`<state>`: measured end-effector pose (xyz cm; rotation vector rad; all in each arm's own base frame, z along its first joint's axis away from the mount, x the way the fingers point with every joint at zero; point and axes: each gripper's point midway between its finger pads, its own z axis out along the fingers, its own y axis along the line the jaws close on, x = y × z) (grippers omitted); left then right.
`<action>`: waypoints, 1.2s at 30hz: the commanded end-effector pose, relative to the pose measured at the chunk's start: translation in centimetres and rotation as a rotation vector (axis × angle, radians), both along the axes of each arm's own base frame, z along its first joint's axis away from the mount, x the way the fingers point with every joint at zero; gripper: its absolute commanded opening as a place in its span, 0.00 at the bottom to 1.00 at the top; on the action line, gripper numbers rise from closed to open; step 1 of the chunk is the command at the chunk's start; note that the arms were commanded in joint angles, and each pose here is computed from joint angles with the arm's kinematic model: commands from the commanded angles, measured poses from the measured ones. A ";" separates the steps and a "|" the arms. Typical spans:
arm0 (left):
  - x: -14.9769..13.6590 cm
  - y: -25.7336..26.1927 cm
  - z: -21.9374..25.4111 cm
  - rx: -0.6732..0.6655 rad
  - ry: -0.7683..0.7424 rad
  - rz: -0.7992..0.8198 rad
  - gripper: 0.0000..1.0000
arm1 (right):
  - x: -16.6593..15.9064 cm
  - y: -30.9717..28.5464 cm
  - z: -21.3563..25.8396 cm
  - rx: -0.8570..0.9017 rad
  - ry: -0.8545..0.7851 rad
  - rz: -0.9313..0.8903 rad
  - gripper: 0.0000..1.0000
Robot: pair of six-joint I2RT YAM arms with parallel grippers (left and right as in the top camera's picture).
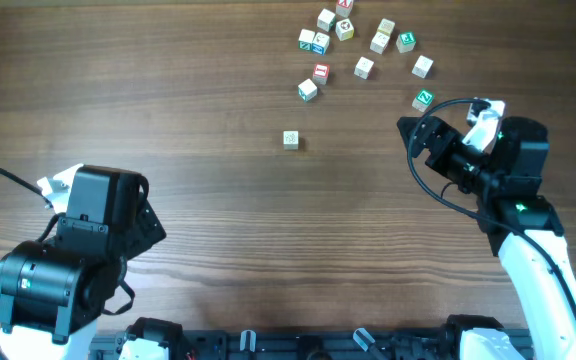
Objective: Form a horizontal line
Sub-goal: 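Reach the right gripper toward the block cluster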
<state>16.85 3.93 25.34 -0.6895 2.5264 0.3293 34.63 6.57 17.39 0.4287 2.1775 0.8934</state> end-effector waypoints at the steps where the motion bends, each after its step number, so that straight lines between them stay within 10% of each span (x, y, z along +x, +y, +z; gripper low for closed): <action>1: -0.1 0.4 0.1 0.006 -0.015 0.032 1.00 | 2.0 -1.1 2.7 -0.090 -0.074 -0.045 0.99; 22: -0.1 0.4 0.1 0.006 -0.015 0.032 1.00 | 22.5 5.9 -6.9 -0.500 0.073 -0.097 0.99; 36: -0.1 0.4 0.1 0.006 -0.015 0.032 1.00 | 24.2 6.0 -14.3 -0.532 0.132 -0.271 0.88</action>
